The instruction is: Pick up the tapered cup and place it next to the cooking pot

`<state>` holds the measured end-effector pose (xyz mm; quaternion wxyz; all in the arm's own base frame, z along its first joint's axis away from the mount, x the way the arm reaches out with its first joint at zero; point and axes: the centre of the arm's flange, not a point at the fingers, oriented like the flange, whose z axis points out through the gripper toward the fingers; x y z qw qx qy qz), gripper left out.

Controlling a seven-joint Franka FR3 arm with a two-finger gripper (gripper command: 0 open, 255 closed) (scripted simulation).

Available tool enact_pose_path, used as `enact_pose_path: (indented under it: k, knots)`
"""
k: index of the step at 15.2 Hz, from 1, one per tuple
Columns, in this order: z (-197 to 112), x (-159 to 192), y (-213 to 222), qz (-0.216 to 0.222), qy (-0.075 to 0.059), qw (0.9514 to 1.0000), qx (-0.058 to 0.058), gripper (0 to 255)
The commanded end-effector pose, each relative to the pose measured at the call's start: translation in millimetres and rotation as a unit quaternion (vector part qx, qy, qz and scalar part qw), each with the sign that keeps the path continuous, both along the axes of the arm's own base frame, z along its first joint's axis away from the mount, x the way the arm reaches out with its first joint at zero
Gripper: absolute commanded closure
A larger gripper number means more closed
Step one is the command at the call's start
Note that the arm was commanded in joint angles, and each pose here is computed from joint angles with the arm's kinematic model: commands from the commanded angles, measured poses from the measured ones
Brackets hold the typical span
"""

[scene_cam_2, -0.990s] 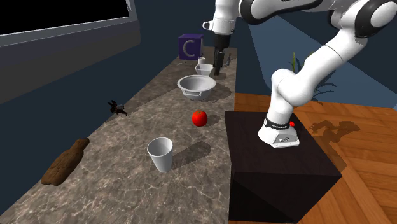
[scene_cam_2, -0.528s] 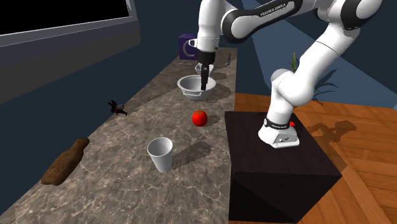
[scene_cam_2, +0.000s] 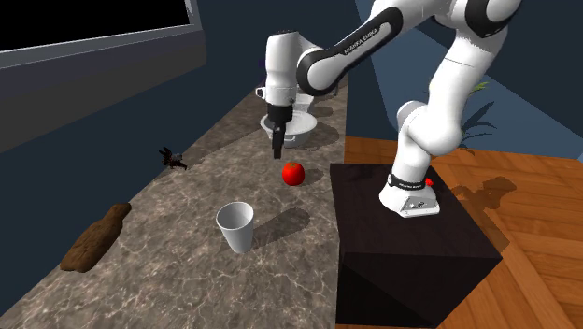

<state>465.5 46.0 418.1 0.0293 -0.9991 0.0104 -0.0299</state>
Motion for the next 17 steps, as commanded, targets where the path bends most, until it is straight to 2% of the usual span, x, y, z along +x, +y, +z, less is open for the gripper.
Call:
enact_pose_path:
  k: [1,15,17]
  knots:
    - [-18,16,12,-0.004,0.003,1.0000,0.006,0]
    - [-142,132,79,-0.027,0.021,0.9982,0.049,0]
    - [-152,132,81,-0.027,0.021,0.9982,0.049,0]
